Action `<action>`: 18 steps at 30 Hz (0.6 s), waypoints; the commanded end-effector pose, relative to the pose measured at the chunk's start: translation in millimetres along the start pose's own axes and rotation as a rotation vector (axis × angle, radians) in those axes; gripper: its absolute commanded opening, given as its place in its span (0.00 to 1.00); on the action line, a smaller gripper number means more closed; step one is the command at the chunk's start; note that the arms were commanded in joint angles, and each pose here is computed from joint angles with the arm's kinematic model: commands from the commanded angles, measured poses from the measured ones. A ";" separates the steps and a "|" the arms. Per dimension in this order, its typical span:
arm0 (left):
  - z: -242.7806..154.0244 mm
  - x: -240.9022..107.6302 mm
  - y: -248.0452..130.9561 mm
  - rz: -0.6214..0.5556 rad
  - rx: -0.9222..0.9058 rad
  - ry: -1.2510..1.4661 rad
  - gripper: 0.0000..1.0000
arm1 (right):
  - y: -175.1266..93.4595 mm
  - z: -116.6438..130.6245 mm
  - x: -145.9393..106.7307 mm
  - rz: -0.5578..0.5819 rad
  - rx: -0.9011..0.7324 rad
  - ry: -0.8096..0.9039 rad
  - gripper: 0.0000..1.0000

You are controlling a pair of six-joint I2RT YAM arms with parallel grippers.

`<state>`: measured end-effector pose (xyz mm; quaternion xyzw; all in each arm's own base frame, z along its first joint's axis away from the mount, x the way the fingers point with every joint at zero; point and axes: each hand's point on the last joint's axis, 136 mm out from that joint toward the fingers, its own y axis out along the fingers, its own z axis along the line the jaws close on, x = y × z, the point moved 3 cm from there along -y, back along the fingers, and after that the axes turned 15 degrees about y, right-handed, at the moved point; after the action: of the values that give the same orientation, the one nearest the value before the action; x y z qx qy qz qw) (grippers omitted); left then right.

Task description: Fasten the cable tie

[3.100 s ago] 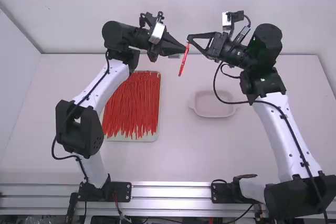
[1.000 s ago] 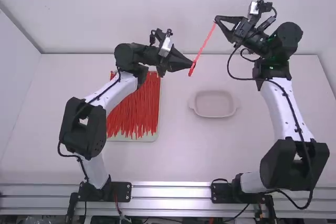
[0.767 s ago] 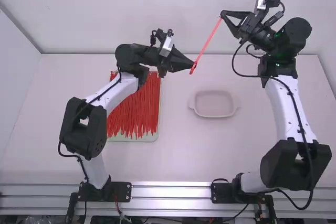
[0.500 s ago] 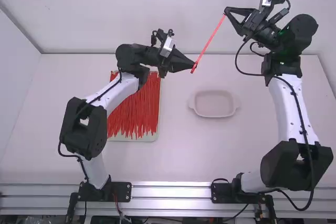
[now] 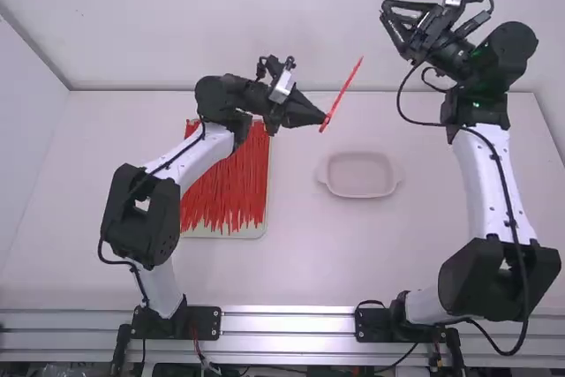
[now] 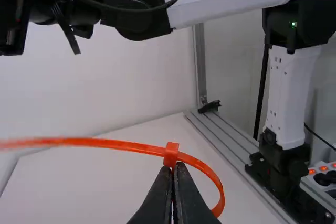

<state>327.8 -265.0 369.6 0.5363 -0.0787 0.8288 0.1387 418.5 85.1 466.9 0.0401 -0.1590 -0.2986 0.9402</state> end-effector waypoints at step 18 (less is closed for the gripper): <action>35.6 43.0 -56.1 0.037 0.173 0.140 0.02 | 34.0 -4.9 -75.7 0.341 -0.010 -0.016 0.98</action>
<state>359.9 -219.1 405.8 0.5022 -0.0275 0.8601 0.0854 390.0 142.7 435.7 0.0030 -0.1310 -0.1603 0.9783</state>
